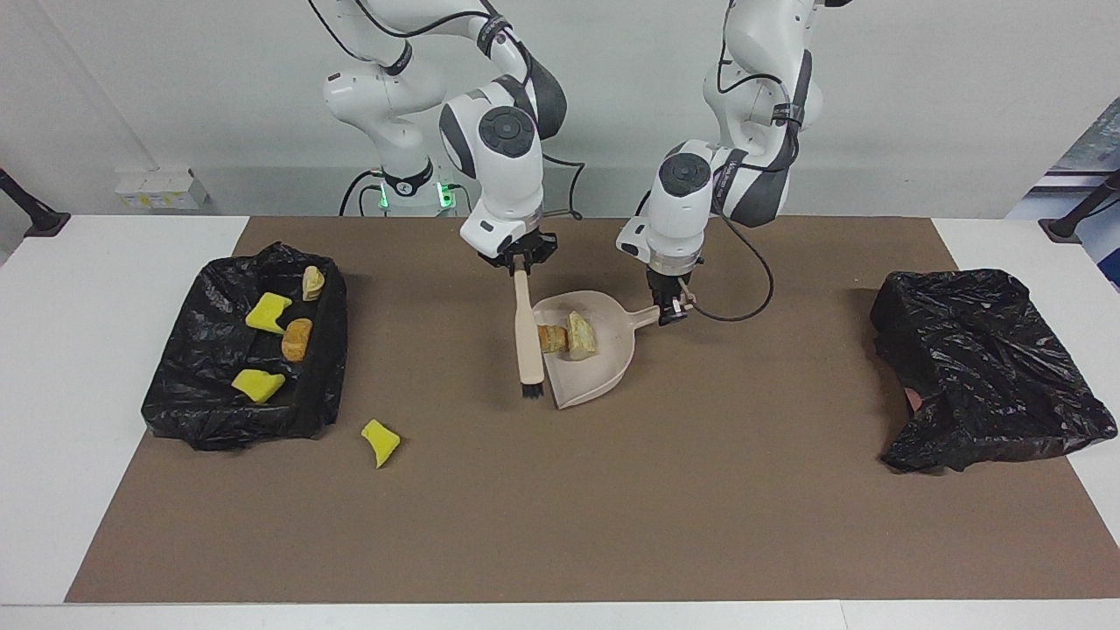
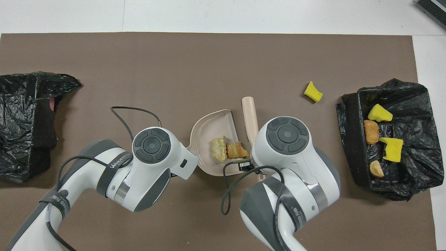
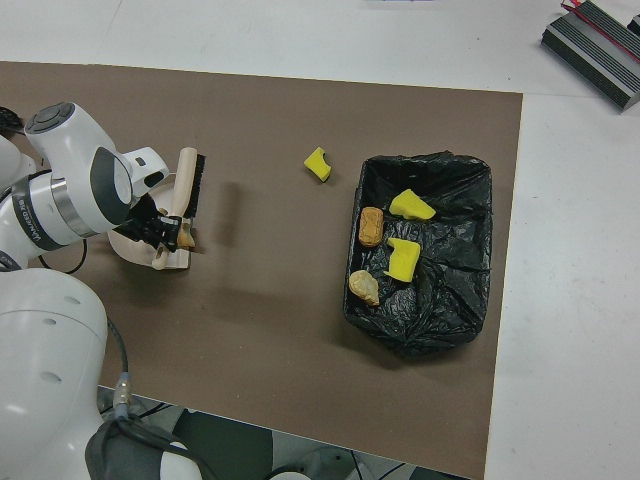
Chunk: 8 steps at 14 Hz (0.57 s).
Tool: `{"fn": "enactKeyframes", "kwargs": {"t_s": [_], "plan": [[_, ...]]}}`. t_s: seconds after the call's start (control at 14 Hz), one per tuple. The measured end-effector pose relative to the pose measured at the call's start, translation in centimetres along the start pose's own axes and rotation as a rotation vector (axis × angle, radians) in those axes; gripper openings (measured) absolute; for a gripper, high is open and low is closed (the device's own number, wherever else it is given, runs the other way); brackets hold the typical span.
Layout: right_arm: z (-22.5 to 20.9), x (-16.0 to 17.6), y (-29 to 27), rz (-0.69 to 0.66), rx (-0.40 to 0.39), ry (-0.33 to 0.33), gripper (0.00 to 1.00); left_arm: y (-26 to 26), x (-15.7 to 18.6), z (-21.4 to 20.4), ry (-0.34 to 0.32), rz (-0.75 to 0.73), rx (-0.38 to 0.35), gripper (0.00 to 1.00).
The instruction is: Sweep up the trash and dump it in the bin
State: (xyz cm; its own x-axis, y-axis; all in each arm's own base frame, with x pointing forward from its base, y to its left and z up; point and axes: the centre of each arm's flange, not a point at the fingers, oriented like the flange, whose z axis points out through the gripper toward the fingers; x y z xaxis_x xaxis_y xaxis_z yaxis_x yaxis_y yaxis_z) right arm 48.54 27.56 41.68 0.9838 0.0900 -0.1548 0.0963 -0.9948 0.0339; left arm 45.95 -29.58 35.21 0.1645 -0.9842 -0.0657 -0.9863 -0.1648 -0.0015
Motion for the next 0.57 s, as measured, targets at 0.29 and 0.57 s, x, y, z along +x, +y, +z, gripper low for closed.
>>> {"fn": "enactKeyframes", "kwargs": {"t_s": [0.29,0.57], "plan": [[0.6,4.9,7.8,-0.033,-0.099,0.023,0.26,0.0,0.0,0.0,0.000,-0.003,0.000,0.32],[0.7,8.5,17.5,-0.081,-0.260,0.018,0.26,0.0,0.0,0.0,0.000,-0.004,-0.001,0.32]]}}
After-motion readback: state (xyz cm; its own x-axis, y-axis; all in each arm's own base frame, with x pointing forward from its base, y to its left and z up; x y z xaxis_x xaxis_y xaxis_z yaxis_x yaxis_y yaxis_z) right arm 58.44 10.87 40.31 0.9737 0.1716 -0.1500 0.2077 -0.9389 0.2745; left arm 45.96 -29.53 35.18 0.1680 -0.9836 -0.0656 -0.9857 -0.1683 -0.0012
